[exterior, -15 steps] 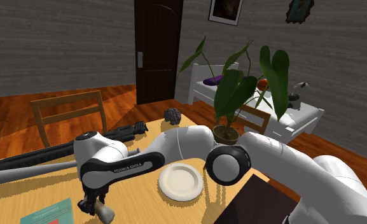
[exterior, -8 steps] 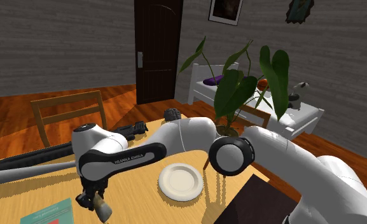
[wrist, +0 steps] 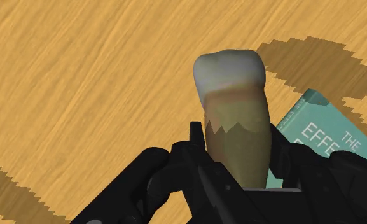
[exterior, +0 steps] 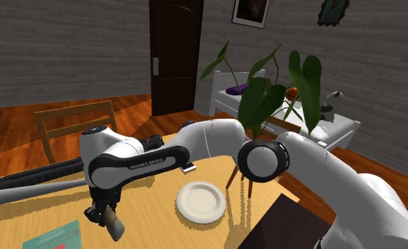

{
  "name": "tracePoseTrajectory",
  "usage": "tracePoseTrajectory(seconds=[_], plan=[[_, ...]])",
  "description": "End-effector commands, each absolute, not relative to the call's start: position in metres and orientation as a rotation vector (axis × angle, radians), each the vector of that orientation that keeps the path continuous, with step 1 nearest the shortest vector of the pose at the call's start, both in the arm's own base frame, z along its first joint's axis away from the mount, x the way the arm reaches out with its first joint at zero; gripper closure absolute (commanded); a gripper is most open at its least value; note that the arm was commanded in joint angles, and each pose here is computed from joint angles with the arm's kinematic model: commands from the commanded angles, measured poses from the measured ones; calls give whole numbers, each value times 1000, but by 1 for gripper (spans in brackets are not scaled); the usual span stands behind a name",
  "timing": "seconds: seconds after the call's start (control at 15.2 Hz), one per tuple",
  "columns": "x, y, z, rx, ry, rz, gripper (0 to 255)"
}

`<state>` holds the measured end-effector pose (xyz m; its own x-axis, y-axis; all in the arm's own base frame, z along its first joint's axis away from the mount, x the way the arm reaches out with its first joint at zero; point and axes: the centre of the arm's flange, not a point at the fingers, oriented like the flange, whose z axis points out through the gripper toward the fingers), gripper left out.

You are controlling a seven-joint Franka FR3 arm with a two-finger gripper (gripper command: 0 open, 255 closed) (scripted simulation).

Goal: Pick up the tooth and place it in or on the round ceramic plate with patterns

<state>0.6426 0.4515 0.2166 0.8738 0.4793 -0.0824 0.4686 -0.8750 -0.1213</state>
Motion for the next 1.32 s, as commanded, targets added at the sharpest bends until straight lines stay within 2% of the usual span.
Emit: tracePoseTrajectory(seconds=[0.0, 1.25], plan=[[638, 432, 218, -2946, -747, 166, 255], [570, 191, 222, -2946, -747, 166, 255]])
